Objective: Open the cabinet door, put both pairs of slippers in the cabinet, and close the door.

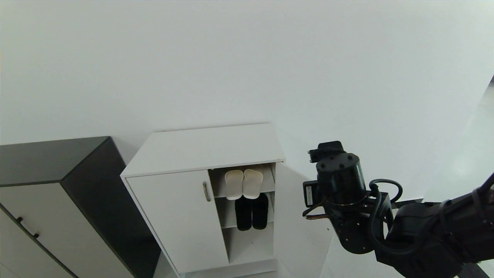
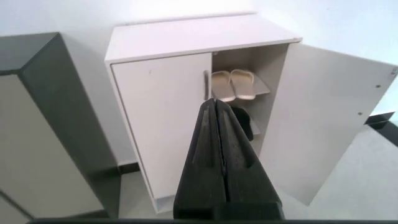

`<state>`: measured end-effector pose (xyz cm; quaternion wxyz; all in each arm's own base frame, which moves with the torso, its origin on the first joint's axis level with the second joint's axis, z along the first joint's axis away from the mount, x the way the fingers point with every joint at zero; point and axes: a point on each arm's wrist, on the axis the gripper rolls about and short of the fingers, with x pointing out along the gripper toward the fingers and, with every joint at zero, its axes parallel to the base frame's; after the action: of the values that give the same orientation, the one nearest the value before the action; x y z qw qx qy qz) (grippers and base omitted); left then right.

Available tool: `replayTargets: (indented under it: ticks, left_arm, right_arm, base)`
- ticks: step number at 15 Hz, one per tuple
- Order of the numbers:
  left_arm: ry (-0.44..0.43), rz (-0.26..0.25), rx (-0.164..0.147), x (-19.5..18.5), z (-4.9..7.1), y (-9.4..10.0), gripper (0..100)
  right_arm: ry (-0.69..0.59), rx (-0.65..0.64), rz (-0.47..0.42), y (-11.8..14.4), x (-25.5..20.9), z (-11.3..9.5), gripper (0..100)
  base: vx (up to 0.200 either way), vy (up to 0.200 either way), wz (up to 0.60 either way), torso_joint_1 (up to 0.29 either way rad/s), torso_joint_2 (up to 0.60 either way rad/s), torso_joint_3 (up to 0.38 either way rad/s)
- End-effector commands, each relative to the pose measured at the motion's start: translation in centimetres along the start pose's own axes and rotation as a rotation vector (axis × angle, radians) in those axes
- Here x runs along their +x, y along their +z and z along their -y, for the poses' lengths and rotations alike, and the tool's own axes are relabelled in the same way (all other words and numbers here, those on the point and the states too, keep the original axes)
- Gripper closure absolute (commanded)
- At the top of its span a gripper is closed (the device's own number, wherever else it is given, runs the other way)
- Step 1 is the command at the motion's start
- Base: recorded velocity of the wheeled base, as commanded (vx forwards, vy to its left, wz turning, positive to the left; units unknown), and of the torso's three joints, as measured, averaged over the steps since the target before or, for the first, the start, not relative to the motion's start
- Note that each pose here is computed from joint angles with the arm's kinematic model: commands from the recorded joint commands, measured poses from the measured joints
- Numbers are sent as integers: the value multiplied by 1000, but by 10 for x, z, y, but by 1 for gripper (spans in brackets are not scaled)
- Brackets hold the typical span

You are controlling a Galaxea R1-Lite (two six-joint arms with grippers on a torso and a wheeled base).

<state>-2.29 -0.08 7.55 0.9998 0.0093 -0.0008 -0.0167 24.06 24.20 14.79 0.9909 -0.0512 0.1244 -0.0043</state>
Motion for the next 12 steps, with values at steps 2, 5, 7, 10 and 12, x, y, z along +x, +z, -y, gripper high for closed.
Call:
replayTargets:
  ticks: [2,5,7,10,12]
  left_arm:
    - [0,-1,0,0,0,0,100]
    - [0,-1,0,0,0,0,100]
    - [0,-1,0,0,0,0,100]
    - [0,-1,0,0,0,0,100]
    - [0,-1,0,0,0,0,100]
  right_arm:
    - [-13,-16,-4,-2,4,3,100]
    - [-13,-20,-6,-2,4,3,100]
    - [-14,-24,-8,-3,5,2,100]
    - [-16,-27,-14,-6,7,1,100]
    - [-16,-27,-14,-6,6,1,100]
  base:
    - [0,0,0,0,0,0]
    - [0,0,0,0,0,0]
    - [-200,0,0,5,0,5]
    - [-200,0,0,7,2,4]
    - [-200,0,0,0,5,0]
